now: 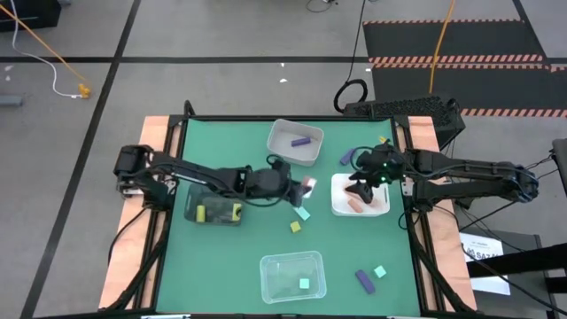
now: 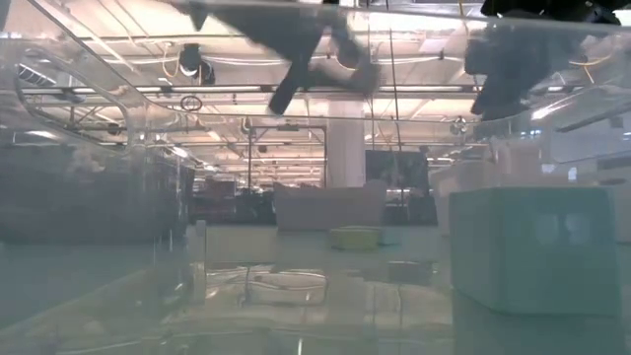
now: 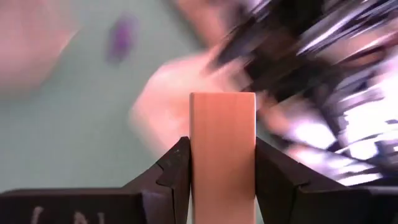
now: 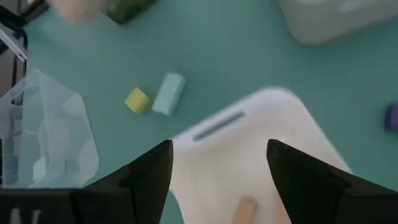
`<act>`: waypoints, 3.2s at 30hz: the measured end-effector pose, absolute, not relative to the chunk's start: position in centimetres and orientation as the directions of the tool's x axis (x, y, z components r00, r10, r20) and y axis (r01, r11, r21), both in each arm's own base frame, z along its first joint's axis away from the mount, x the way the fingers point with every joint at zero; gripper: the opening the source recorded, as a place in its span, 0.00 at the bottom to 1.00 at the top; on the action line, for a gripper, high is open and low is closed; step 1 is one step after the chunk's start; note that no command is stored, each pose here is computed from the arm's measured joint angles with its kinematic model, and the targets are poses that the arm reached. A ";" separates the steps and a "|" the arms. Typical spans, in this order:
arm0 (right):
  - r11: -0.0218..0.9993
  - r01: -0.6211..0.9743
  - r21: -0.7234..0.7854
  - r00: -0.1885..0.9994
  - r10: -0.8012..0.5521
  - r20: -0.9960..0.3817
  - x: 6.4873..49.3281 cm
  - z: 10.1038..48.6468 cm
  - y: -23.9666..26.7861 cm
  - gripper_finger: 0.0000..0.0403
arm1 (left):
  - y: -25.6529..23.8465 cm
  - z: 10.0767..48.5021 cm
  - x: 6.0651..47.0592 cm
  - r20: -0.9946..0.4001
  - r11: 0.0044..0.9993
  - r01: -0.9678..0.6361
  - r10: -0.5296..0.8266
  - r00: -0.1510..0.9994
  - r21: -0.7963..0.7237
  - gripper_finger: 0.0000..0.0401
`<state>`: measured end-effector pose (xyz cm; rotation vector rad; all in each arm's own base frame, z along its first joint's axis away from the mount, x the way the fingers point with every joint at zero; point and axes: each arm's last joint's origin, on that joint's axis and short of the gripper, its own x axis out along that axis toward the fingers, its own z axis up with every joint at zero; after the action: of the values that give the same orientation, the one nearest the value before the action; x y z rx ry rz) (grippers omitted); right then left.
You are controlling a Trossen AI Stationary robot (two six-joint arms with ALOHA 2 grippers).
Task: Sort & place blocks by color
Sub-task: Put the pink block into the white bin
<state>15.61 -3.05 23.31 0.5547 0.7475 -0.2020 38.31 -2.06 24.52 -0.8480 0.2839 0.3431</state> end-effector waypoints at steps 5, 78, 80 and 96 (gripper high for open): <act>0.861 0.293 0.417 0.820 -0.002 -0.572 16.6 24.5 -3.3 0.62 | -2.0 28.8 37.9 -0.103 0.743 -0.221 0.201 0.974 -0.632 0.33; 0.837 -0.347 0.424 0.904 0.177 0.389 20.8 32.5 -2.9 0.28 | -2.8 26.5 36.5 -0.413 0.650 -0.360 0.078 0.908 -0.669 0.90; 0.833 -0.339 0.436 0.914 0.183 0.362 20.8 32.3 -2.8 0.28 | -2.8 26.6 36.5 -0.412 0.651 -0.363 0.084 0.907 -0.667 0.90; 0.737 0.261 0.624 0.793 0.205 -0.573 18.2 23.6 -2.1 0.28 | -3.3 26.5 36.4 -0.421 0.657 -0.323 0.009 0.907 -0.681 0.90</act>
<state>18.24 -2.11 23.59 0.7571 0.6703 -0.0334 36.45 -3.27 26.49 -0.8384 0.4042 0.1937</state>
